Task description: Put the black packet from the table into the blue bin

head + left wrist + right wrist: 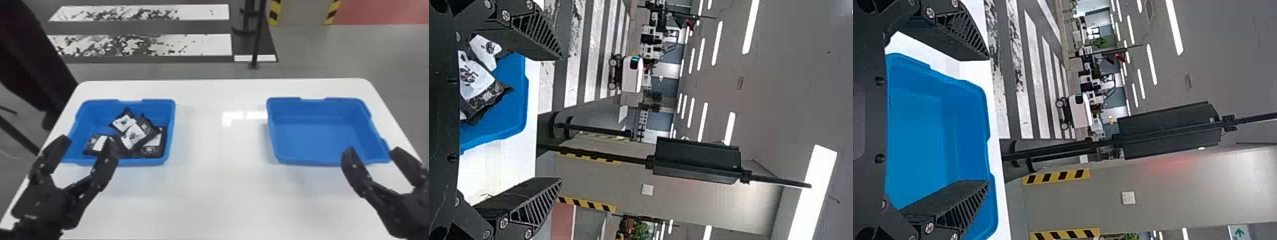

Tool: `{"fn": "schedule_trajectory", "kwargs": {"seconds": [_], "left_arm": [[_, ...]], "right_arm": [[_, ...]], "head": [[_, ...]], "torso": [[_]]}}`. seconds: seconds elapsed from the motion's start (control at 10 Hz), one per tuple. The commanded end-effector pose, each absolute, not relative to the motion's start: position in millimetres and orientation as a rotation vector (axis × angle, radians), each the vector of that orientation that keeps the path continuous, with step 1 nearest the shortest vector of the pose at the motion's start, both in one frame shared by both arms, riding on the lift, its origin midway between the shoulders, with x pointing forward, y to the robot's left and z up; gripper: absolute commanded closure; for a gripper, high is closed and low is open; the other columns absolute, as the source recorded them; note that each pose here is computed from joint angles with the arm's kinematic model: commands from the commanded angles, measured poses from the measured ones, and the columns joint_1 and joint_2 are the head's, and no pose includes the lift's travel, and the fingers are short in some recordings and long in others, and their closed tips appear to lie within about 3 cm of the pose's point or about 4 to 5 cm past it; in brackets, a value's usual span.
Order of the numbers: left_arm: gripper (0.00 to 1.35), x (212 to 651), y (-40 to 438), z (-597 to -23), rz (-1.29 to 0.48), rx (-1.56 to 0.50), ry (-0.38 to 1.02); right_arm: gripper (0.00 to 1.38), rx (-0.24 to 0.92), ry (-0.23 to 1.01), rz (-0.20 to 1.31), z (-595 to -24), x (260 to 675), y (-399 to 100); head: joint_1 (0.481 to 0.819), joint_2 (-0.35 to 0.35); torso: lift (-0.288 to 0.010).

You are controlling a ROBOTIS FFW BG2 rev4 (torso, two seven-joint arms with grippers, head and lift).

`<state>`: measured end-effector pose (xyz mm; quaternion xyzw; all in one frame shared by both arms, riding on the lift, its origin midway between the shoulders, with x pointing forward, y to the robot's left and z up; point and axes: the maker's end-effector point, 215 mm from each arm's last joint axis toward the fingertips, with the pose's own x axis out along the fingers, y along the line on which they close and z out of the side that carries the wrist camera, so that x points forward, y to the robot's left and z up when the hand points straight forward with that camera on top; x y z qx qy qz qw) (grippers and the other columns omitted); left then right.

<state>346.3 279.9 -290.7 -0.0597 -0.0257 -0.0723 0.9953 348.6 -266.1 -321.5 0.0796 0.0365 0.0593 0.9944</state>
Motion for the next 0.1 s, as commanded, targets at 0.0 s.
{"fn": "schedule_trajectory", "kwargs": {"seconds": [0.0], "left_arm": [[0.17,345.9,284.6,-289.5,-0.133,-0.112,-0.055]], "right_arm": [[0.13,0.162,0.075,0.116,-322.7,348.5,-266.6]], "head": [[0.695,0.023]], "torso": [[-0.110]]}}
